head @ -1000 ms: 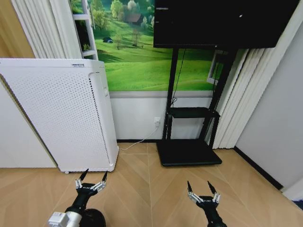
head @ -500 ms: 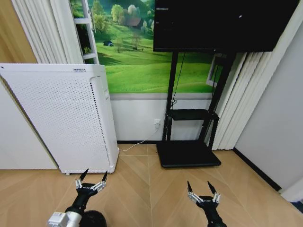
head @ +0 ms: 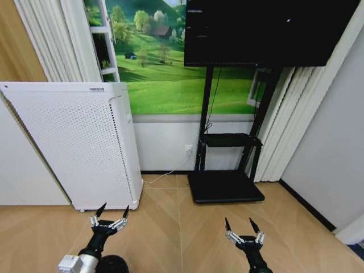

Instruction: Pick up the trash bin and place the garbage on the floor into it.

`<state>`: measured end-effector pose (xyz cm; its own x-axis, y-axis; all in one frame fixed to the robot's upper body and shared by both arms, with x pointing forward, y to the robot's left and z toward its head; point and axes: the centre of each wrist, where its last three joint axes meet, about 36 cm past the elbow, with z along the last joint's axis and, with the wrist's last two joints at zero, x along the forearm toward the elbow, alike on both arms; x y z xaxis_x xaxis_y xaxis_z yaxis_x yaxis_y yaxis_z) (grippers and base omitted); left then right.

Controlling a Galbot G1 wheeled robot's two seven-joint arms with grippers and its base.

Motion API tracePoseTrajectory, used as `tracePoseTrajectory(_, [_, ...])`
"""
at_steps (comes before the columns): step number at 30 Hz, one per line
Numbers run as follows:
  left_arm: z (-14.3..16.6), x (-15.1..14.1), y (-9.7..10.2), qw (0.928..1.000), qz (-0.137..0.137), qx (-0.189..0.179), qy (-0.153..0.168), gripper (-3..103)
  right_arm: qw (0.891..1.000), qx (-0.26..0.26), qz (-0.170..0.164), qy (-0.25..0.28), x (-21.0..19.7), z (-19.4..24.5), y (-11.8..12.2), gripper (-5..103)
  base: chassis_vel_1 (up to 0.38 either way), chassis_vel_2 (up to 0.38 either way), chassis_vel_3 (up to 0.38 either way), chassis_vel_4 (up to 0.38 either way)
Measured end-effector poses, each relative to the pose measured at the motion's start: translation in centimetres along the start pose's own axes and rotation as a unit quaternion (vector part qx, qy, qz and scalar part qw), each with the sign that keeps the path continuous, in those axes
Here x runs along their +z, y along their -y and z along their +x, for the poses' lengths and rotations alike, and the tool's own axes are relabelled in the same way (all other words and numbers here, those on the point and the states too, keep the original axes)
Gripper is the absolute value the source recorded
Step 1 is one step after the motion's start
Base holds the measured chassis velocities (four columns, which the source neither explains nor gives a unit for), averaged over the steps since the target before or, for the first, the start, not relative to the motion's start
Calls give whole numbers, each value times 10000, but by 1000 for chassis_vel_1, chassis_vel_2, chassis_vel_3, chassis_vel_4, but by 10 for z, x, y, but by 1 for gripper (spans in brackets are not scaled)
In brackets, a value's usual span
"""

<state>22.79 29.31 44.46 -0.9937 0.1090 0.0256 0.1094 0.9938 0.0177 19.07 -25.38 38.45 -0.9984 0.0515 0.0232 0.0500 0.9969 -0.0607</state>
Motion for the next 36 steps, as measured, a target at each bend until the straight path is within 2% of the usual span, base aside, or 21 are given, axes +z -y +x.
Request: tracePoseTrajectory(36, [0, 0, 0, 10000, 0, 0, 0, 100, 10000, 0, -1, 0, 0, 0, 0, 100, 0, 0, 0, 0])
